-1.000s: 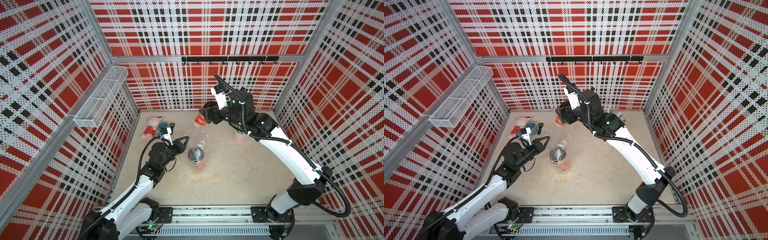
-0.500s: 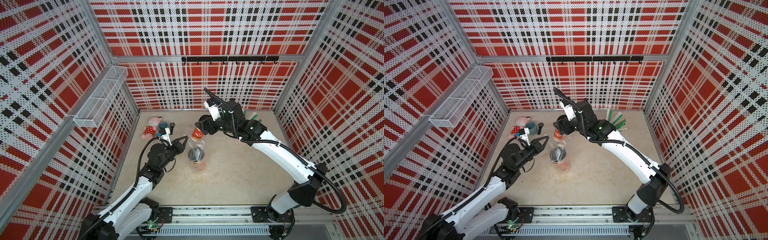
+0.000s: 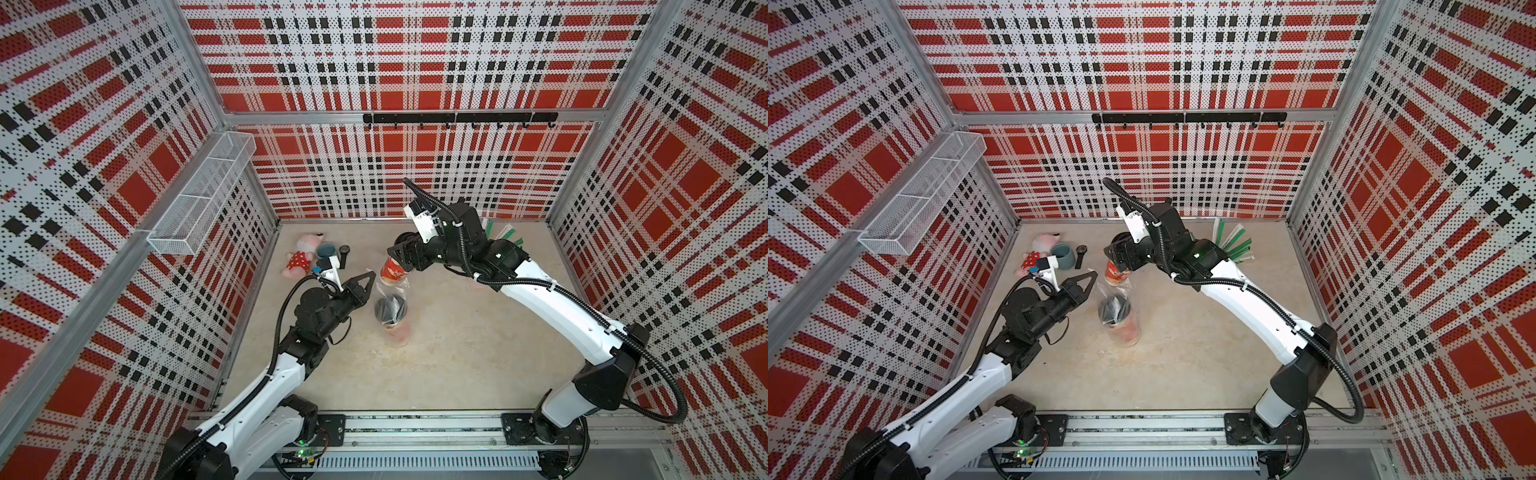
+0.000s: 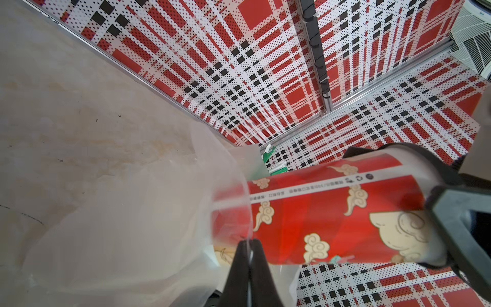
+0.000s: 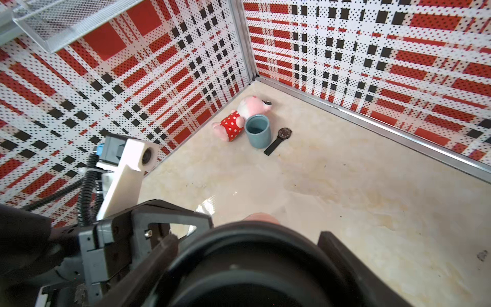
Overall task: Pack milk tea into plastic carrier bags
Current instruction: Place the milk tea cup in the plastic carrier bag.
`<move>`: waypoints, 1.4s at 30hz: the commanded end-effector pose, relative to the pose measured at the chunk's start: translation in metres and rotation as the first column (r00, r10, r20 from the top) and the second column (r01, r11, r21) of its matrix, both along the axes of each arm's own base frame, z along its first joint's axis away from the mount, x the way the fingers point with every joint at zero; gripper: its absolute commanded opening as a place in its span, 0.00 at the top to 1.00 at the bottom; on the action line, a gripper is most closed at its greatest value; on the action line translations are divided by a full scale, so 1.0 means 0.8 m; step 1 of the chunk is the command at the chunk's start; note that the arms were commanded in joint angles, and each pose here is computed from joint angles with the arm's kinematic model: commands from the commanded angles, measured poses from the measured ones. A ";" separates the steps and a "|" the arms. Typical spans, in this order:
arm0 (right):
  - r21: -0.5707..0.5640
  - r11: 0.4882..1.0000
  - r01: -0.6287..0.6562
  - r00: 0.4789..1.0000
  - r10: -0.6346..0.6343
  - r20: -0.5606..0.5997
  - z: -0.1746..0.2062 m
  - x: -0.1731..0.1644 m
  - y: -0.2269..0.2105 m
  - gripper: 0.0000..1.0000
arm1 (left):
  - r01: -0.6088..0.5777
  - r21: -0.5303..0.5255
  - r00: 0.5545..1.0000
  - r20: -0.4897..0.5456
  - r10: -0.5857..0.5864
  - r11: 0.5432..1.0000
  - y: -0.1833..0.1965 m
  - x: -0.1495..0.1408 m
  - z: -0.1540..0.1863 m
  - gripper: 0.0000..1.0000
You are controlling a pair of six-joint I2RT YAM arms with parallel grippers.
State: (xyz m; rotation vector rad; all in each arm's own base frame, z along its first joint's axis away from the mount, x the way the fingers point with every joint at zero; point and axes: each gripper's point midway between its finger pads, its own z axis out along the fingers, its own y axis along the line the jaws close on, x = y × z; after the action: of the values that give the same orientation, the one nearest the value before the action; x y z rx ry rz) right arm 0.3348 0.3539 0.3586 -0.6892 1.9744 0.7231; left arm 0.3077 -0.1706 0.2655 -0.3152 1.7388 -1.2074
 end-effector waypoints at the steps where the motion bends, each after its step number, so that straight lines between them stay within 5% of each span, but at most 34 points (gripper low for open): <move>1: -0.065 0.995 0.078 0.997 -0.076 0.025 -0.009 0.021 -0.016 0.19 | -0.015 -0.011 0.999 0.036 0.015 1.000 0.006 -0.002 0.010 0.94; 14: 0.027 0.997 -0.077 0.997 0.078 -0.011 0.007 -0.005 0.018 0.20 | -0.019 -0.008 0.999 0.035 0.020 1.000 0.009 -0.005 0.005 0.94; 42: -0.084 0.994 -0.069 0.991 0.058 -0.122 -0.073 0.042 0.058 0.20 | -0.020 -0.027 0.998 0.066 0.022 0.999 0.013 -0.014 0.006 0.93</move>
State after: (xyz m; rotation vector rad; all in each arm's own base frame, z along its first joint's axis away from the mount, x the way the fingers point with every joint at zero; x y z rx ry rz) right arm 0.3700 0.3919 0.3004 -0.7546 2.1190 0.7104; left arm 0.2971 -0.1635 0.2647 -0.3140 1.6970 -1.2088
